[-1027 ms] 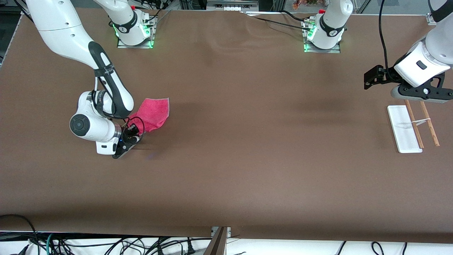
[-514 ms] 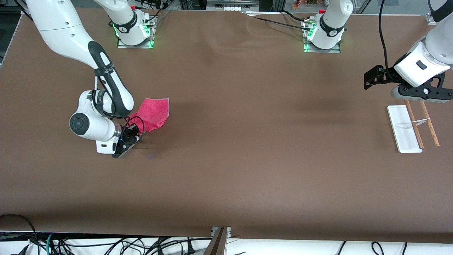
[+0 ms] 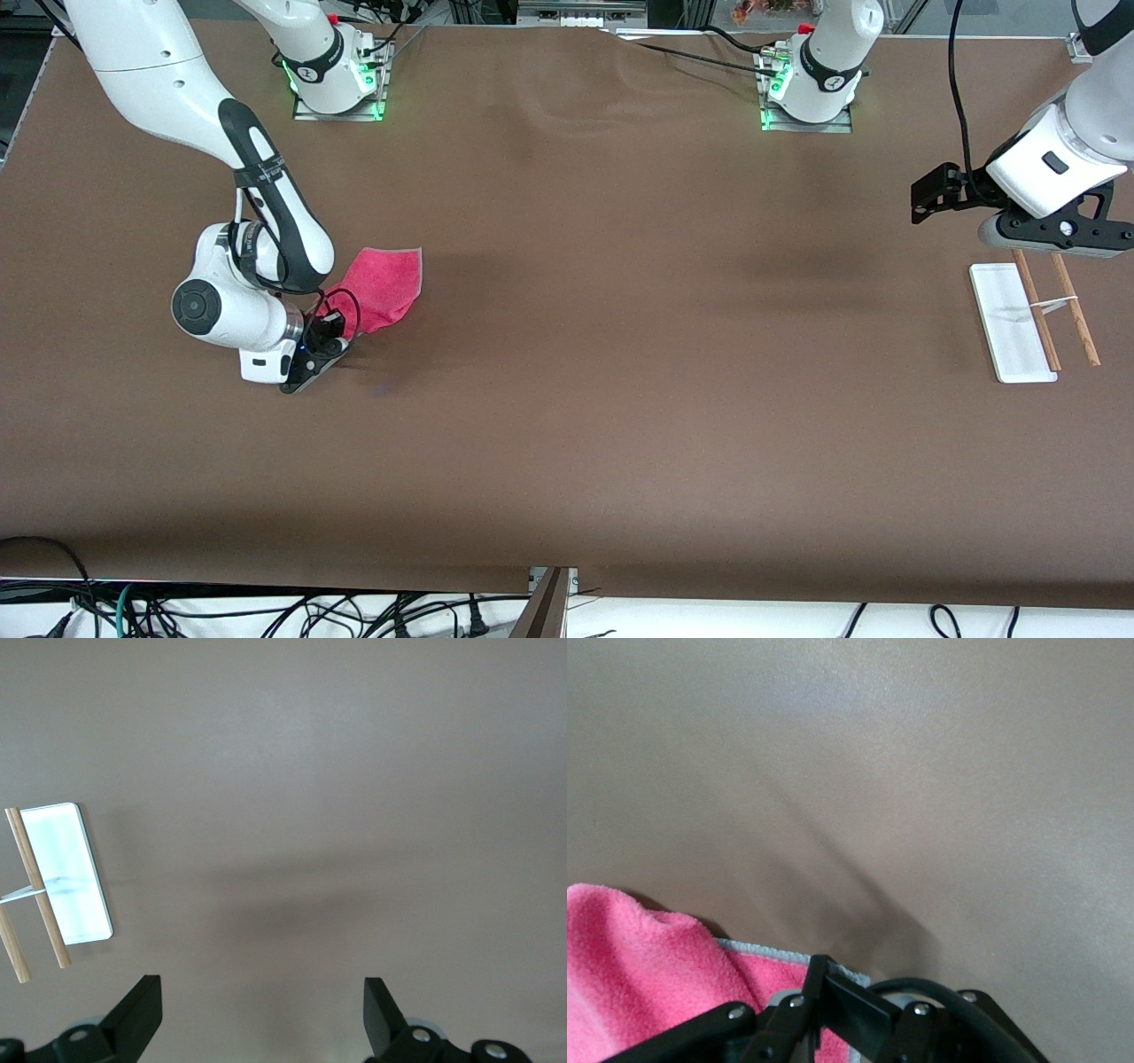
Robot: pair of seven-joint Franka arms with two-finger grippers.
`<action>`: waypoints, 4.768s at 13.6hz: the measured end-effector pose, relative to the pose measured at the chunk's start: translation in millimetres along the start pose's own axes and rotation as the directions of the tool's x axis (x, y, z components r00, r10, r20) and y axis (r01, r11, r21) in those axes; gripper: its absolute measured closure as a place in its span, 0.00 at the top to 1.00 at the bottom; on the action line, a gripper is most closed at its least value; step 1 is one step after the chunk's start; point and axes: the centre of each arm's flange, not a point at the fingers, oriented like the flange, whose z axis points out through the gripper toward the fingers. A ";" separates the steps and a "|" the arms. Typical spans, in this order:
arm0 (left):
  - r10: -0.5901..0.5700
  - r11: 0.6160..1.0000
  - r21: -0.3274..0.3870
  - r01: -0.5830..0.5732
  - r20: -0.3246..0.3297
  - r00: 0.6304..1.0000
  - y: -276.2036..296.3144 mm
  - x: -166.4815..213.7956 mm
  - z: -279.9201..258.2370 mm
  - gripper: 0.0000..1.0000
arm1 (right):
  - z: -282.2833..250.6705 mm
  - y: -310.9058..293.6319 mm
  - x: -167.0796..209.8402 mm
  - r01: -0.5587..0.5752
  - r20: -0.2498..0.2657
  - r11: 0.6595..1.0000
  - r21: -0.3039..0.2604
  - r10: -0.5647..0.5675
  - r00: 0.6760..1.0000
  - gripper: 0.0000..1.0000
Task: Pass towel and hang on rack
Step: 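Close the right gripper on the pink towel's edge, then lift the pink towel with the right gripper toward the table middle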
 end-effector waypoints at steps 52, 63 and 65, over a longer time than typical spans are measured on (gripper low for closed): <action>0.000 1.000 0.000 0.000 0.000 1.000 0.0 0.0 0.0 1.00 | -156.9 -36.1 33.4 -0.096 0.091 0.992 0.087 0.088 0.992 0.01; -0.007 1.000 -0.005 0.007 0.000 1.000 -3.3 0.0 0.1 1.00 | -299.4 -186.6 90.9 -0.260 0.220 0.959 0.116 0.231 0.948 0.01; -0.013 0.999 -0.033 0.013 0.001 1.000 -4.4 0.2 0.6 1.00 | -319.1 -215.0 99.8 -0.312 0.201 0.933 0.180 0.276 0.940 0.01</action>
